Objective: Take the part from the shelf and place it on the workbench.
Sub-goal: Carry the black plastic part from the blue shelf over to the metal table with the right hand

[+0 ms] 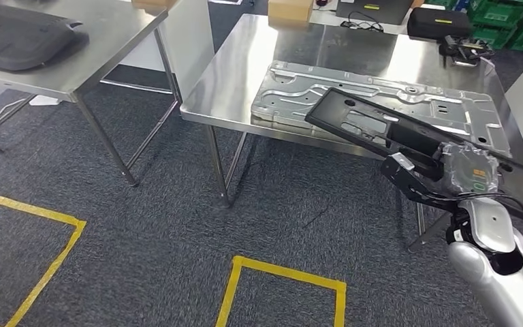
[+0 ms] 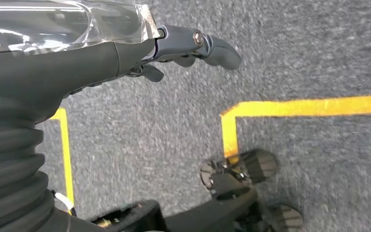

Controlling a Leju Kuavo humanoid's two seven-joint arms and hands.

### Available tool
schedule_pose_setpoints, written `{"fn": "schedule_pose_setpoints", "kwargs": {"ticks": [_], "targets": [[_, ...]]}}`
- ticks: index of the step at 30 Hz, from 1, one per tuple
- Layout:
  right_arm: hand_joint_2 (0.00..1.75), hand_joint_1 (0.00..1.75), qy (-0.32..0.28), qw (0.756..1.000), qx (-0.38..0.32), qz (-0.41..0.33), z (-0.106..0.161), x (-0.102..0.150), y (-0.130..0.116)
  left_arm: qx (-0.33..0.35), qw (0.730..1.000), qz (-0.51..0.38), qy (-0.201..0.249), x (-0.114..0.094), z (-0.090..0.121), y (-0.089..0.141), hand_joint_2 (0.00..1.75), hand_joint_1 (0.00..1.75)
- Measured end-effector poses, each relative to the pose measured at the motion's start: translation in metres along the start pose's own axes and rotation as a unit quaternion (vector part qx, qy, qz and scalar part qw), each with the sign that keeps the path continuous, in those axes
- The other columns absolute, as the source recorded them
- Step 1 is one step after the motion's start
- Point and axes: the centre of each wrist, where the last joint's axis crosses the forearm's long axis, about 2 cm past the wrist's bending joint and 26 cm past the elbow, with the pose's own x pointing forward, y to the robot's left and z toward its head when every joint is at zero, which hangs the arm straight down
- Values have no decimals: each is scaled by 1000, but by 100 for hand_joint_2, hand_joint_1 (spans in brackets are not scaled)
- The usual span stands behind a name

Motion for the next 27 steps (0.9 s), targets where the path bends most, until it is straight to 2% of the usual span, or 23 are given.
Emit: {"fn": "schedule_pose_setpoints", "kwargs": {"ticks": [10,17,27], "targets": [[175,175,-53,998,-24,-10,-4,32,-11,18,999,1,45,2,0,0,175,0],[175,175,-82,996,-32,-24,-9,54,-21,21,999,1,50,3,0,-2,175,0],[175,175,-81,996,-15,-38,-13,57,-16,21,998,1,51,2,0,-2,175,0]]}}
